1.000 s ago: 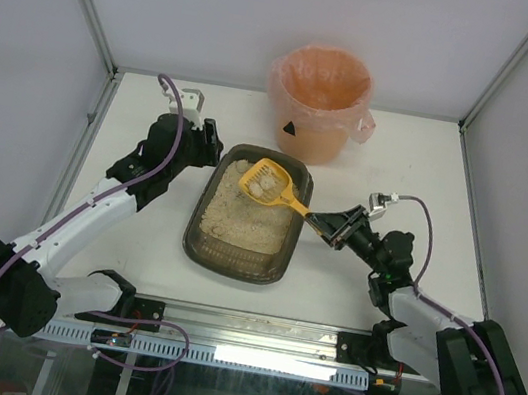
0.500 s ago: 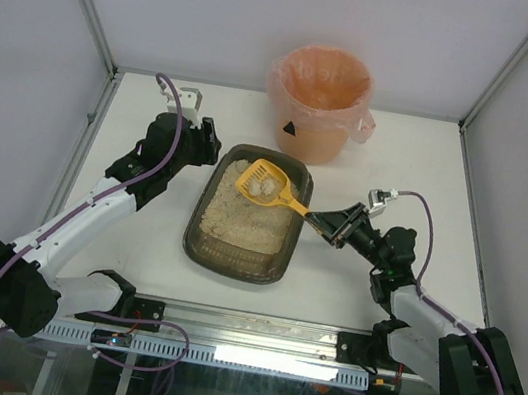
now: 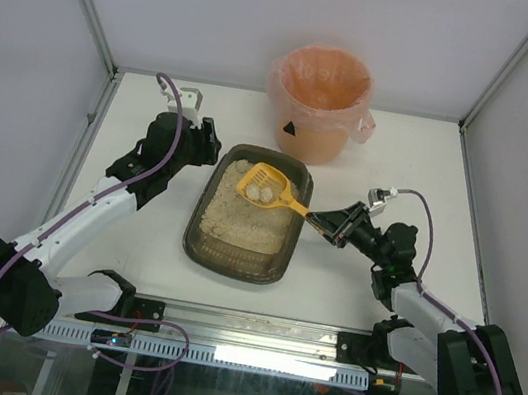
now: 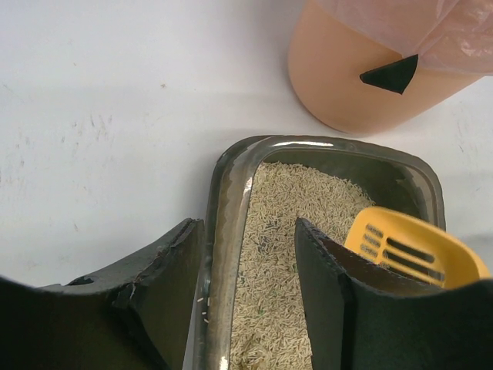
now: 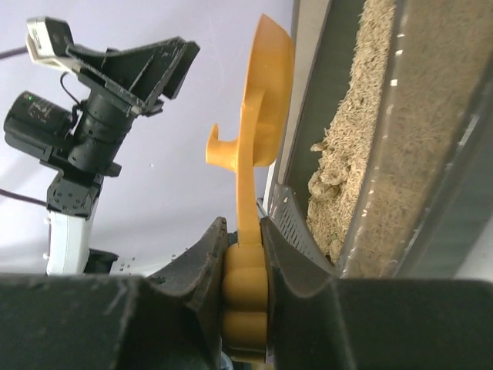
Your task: Clean the litter box
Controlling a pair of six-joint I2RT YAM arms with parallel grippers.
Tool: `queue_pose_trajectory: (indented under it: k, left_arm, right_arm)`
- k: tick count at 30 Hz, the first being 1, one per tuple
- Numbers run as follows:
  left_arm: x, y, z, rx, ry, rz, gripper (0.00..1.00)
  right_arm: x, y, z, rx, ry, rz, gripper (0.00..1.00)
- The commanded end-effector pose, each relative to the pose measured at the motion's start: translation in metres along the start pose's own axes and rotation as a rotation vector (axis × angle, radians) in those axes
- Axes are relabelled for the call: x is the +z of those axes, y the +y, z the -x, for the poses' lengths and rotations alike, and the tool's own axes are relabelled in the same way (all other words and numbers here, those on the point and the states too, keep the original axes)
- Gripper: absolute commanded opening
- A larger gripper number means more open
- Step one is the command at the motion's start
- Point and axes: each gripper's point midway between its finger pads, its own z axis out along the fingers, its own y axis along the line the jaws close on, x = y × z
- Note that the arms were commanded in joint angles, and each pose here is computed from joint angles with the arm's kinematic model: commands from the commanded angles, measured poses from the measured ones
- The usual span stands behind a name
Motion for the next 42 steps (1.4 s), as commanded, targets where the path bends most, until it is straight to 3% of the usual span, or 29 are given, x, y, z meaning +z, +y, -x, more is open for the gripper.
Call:
queue_pose_trajectory:
  k: [1,3,7,9,10,13,14,16,17,20,23,27,30,33,34,37,40,42]
  left_arm:
    - [0.000,-0.005,0.015,-0.010,-0.052,-0.032,0.52]
    - [0.000,-0.003,0.014,-0.010,-0.052,-0.025,0.53]
    - [-0.001,-0.004,0.017,-0.012,-0.058,-0.027,0.53]
    - [-0.002,-0.002,0.015,-0.012,-0.057,-0.020,0.54]
    - [-0.002,-0.001,0.015,-0.013,-0.056,-0.016,0.55]
    - [-0.002,-0.002,0.017,-0.012,-0.061,-0.020,0.55]
    - [-0.003,-0.001,0.017,-0.012,-0.062,-0.017,0.56]
    - [-0.004,0.001,0.017,-0.016,-0.066,-0.006,0.58]
    - [-0.004,0.002,0.018,-0.018,-0.068,-0.004,0.59]
    - [-0.004,0.002,0.020,-0.021,-0.071,-0.008,0.60]
    - [-0.004,0.004,0.019,-0.025,-0.070,-0.001,0.62]
    - [-0.005,0.003,0.020,-0.028,-0.071,-0.007,0.64]
    - [-0.006,0.005,0.018,-0.029,-0.071,0.003,0.65]
    - [-0.006,0.005,0.019,-0.028,-0.071,0.002,0.65]
    - [-0.006,0.005,0.019,-0.027,-0.070,0.001,0.65]
    - [-0.007,0.008,0.017,-0.029,-0.070,0.013,0.66]
    - [-0.008,0.008,0.020,-0.030,-0.076,0.010,0.66]
    - [-0.009,0.011,0.020,-0.027,-0.078,0.023,0.66]
  right_arm:
    - [-0.003,0.020,0.016,-0.031,-0.070,0.067,0.00]
    - [0.007,0.040,-0.004,-0.095,0.077,0.126,0.00]
    - [0.000,0.014,0.019,-0.016,-0.070,0.035,0.00]
    - [0.009,0.035,-0.003,-0.083,0.079,0.100,0.00]
    - [0.012,0.039,-0.005,-0.082,0.093,0.112,0.00]
    - [0.002,0.008,0.020,0.016,-0.084,0.003,0.00]
    - [0.003,0.014,0.019,-0.012,-0.068,0.018,0.00]
    - [0.012,0.035,-0.004,-0.079,0.097,0.082,0.00]
    - [0.012,0.034,-0.003,-0.063,0.092,0.084,0.00]
    - [0.001,0.011,0.021,0.009,-0.077,-0.004,0.00]
    - [0.016,0.036,-0.009,-0.074,0.132,0.071,0.00]
    - [0.006,0.002,0.014,0.049,-0.044,-0.057,0.00]
    - [0.019,0.032,-0.014,-0.032,0.152,0.040,0.00]
    - [0.010,0.007,0.011,0.025,-0.022,-0.068,0.00]
    - [0.010,0.006,0.012,0.015,-0.020,-0.070,0.00]
    - [0.022,0.030,-0.012,-0.042,0.168,0.016,0.00]
    - [0.016,0.015,0.007,-0.017,0.026,-0.051,0.00]
    - [0.021,0.030,-0.006,-0.064,0.133,-0.007,0.00]
